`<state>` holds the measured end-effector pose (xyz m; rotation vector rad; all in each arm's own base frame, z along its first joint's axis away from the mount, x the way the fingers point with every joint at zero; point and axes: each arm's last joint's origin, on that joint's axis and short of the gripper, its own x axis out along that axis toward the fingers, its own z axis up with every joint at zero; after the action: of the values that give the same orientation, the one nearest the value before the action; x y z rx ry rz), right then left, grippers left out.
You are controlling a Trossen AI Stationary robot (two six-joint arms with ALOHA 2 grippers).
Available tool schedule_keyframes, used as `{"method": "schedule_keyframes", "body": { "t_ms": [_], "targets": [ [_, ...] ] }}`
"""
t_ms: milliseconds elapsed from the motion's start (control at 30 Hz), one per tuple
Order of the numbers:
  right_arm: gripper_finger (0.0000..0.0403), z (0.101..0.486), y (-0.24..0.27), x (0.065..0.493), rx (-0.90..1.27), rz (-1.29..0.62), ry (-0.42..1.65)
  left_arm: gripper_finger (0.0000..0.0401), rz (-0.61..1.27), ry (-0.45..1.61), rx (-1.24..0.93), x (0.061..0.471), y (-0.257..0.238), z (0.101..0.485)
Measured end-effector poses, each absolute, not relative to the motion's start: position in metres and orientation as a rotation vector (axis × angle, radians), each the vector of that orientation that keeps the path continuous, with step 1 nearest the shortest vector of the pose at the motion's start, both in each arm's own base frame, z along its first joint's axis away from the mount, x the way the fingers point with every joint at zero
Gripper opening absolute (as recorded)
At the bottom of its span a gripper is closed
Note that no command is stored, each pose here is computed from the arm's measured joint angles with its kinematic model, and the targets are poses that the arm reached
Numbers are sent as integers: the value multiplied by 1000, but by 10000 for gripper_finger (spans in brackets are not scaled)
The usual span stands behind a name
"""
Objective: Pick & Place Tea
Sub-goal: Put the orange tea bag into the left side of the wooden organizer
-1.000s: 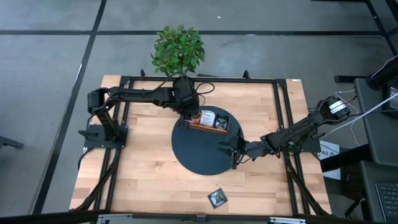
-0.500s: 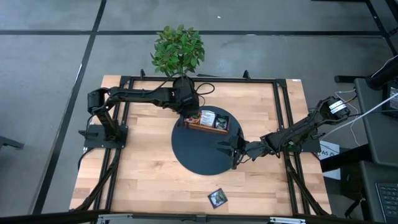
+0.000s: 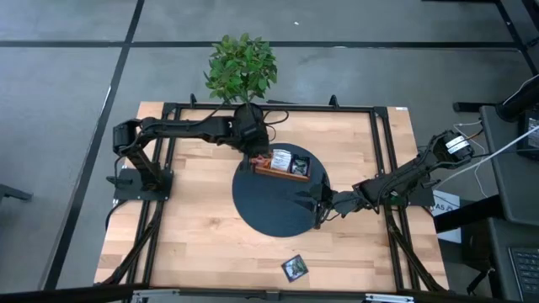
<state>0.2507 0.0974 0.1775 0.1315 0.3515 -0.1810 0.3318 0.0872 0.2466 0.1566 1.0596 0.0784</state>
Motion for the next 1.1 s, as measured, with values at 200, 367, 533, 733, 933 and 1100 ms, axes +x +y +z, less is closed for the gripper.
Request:
{"method": "schedule_keyframes", "body": {
  "t_ms": [200, 367, 533, 733, 933, 1100],
  "targets": [
    [116, 177, 97, 251, 134, -181, 352, 2, 82, 1048, 142, 331, 86, 235],
    [116, 177, 97, 251, 133, -181, 352, 2, 68, 1027, 132, 328, 85, 227],
    [116, 178, 97, 251, 135, -180, 351, 2, 77, 990, 136, 331, 86, 229],
    [116, 178, 97, 251, 135, -180, 351, 2, 88, 961, 133, 328, 85, 237],
    [116, 178, 97, 251, 136, -178, 352, 2, 131, 953, 115, 321, 84, 246],
    [116, 177, 98, 251, 141, -156, 358, 2, 138, 897, 99, 311, 81, 239]
  ]
}}
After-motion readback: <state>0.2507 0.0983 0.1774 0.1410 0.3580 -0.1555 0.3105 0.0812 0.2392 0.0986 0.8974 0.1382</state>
